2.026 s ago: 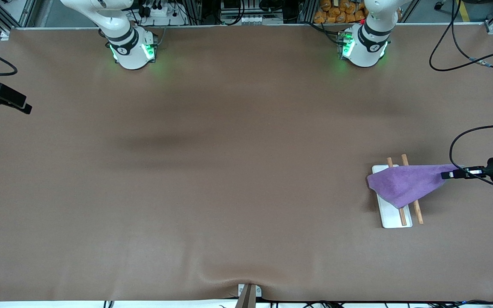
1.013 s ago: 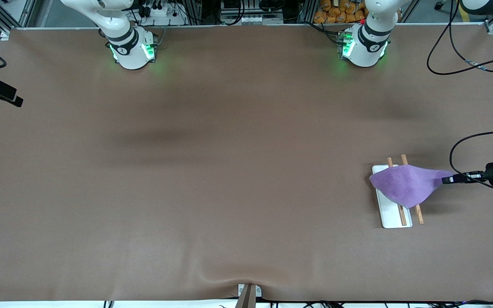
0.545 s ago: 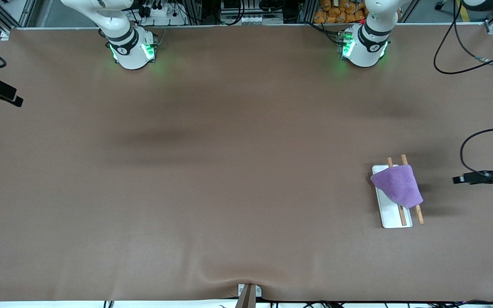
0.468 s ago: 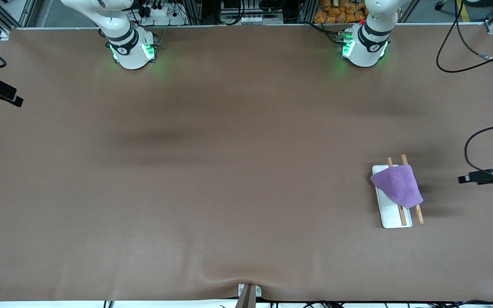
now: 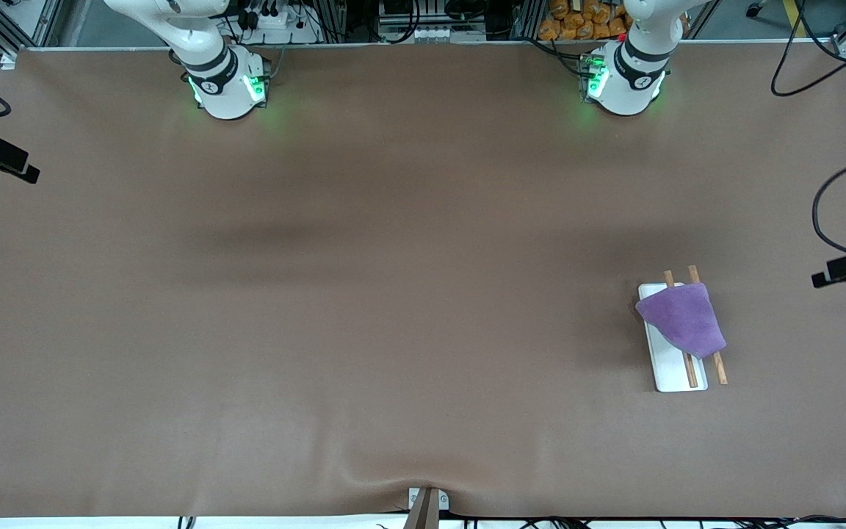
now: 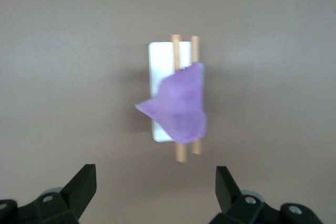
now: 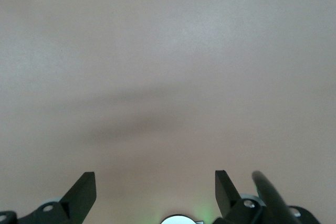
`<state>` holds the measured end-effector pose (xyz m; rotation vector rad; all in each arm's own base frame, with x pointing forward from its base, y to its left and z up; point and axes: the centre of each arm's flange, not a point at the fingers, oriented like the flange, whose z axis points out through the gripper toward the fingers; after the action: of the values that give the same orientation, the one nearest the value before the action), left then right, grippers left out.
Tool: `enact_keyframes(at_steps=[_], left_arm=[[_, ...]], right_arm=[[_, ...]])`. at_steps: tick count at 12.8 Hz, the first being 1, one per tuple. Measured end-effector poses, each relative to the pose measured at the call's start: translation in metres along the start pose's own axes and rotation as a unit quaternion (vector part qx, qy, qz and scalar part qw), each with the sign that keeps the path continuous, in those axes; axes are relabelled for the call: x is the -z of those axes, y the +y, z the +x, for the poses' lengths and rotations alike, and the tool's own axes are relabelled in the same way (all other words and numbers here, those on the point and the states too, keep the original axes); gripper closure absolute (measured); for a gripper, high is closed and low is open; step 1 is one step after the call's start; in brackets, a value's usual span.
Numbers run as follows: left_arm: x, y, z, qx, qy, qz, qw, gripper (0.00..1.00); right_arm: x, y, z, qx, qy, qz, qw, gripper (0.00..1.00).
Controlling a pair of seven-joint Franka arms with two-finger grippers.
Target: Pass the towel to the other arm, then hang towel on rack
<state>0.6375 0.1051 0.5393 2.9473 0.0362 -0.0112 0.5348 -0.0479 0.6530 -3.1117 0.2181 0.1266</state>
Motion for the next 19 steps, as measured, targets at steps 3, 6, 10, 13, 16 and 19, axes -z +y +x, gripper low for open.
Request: enact_keyframes(at_steps=[3,6,10,13,16,19], left_arm=[[0.032,0.053,-0.023,0.047,-0.010,0.009,0.999,0.00],[0.051,0.082,-0.036,0.024,-0.001,0.054,0.998,0.00],[0.069,0.113,-0.056,0.004,-0.007,0.080,0.997,0.00],[0.076,0.124,-0.068,0.000,-0.005,0.089,0.996,0.00],[0.068,0.139,-0.078,0.000,-0.011,0.101,0.995,0.00],[0.070,0.139,-0.089,0.004,-0.009,0.105,0.994,0.00]], right_arm=[[0.000,0.000,0.000,0.000,0.000,0.000,1.000,0.00],[0.000,0.000,0.000,0.000,0.000,0.000,1.000,0.00],[0.000,0.000,0.000,0.000,-0.001,0.000,1.000,0.00],[0.000,0.000,-0.001,0.000,-0.003,0.000,1.000,0.00],[-0.001,0.000,-0.001,0.000,-0.003,0.000,1.000,0.00],[-0.001,0.000,-0.001,0.000,-0.003,0.000,1.000,0.00]])
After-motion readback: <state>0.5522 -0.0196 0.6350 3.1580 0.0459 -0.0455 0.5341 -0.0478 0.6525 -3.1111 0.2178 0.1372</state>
